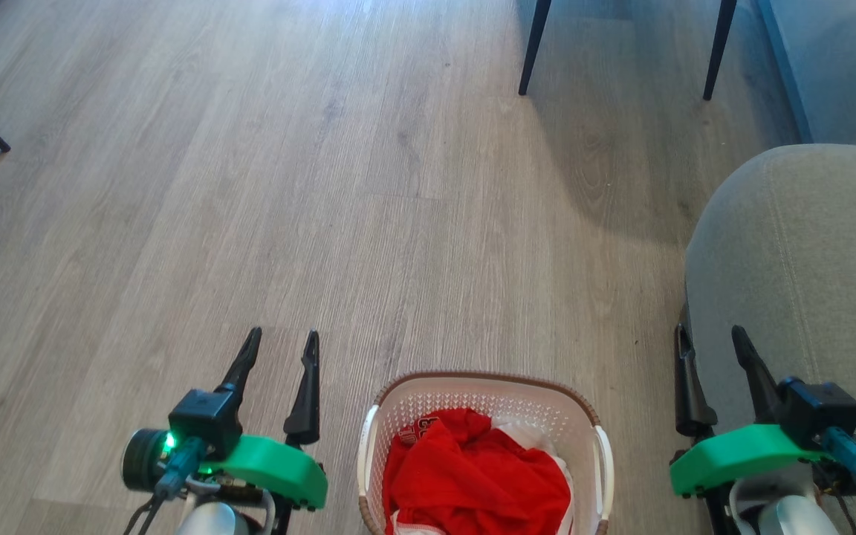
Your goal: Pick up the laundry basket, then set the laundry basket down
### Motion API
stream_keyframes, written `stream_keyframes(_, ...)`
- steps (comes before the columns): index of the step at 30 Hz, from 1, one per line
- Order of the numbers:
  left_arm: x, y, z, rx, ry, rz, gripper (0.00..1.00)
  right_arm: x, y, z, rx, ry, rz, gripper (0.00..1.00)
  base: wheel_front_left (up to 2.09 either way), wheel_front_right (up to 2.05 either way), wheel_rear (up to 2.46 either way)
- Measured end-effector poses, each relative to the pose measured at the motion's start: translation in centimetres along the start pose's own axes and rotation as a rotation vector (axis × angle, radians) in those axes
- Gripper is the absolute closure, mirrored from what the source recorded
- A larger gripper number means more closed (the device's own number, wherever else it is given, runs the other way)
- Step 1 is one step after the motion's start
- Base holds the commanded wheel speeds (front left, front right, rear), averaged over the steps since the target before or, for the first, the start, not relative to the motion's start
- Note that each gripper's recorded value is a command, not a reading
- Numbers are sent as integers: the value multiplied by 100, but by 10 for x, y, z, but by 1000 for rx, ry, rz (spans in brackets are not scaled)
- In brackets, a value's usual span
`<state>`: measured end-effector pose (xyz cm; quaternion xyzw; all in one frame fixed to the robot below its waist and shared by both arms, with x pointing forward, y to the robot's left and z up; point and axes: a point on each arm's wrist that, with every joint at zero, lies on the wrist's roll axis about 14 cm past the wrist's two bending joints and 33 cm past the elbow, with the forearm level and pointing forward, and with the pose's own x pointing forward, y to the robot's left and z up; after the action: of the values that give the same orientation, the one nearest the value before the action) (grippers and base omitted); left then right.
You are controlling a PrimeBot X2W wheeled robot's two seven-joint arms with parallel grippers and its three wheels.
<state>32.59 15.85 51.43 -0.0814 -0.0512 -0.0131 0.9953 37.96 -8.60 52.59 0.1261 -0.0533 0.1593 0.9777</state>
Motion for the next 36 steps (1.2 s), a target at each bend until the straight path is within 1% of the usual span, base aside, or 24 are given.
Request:
stream_keyframes(5,0,-1,0,-4,0,-3,0,0,0,1,-1,-2,0,0,0,0,0)
stream_keyframes(6,0,-1,0,-16,1,-5,100,-1,0,1,-1,-3,0,100,0,0,0)
stream_keyframes(11,-21,4,-40,-29,127,19,100,-16,-6,-33,10,109,-26,100,0,0,0)
stream_keyframes(13,-30,5,-52,-49,172,32,100,-23,-9,-41,28,139,-43,100,0,0,0)
stream_keyframes(36,-21,13,-57,-289,204,88,100,-30,-34,-42,253,141,-168,100,0,0,0)
